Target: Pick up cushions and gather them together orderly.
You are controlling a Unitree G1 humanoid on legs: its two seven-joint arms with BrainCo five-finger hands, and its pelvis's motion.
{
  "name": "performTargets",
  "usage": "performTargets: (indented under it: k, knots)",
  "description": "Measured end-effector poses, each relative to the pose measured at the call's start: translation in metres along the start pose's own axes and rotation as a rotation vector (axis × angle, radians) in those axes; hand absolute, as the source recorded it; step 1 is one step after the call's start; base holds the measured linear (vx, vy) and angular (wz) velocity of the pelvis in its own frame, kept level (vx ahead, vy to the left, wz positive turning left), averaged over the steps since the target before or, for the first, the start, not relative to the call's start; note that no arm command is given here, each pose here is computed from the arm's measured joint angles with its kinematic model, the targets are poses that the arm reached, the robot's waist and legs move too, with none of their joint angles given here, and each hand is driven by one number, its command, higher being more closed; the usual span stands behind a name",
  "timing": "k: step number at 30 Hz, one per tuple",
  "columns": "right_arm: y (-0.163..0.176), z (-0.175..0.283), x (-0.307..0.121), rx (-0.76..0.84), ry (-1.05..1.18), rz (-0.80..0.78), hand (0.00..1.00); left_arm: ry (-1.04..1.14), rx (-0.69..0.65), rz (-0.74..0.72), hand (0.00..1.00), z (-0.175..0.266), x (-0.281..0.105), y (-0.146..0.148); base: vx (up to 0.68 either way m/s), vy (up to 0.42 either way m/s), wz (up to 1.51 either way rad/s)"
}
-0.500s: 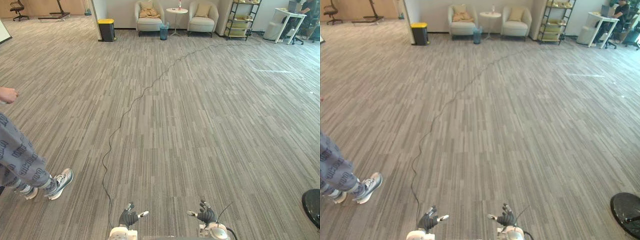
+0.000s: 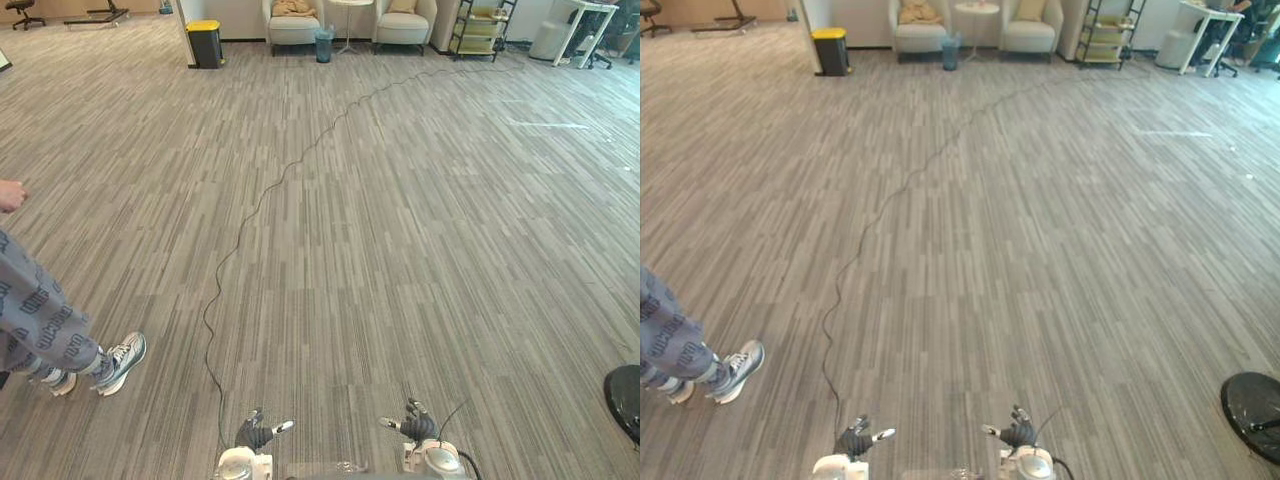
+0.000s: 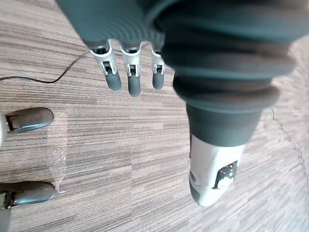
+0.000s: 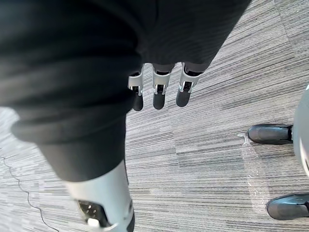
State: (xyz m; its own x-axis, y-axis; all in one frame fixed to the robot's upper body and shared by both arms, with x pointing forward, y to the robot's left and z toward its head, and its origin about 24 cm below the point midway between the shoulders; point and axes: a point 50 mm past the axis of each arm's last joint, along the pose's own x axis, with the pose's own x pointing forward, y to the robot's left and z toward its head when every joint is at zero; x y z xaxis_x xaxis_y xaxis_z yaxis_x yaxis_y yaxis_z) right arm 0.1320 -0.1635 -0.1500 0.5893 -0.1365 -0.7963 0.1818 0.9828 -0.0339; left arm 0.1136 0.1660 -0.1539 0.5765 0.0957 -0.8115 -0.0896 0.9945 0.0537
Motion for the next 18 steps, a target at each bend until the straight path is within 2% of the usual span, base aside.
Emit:
performTargets:
  k: [18]
  knots:
    - [-0.0087, -0.001, 0.001, 0.024, 0.012, -0.031, 0.0, 0.02, 0.048, -0.006, 0.0, 0.0038, 0.0043, -0.0022, -0.01, -0.007, 0.02]
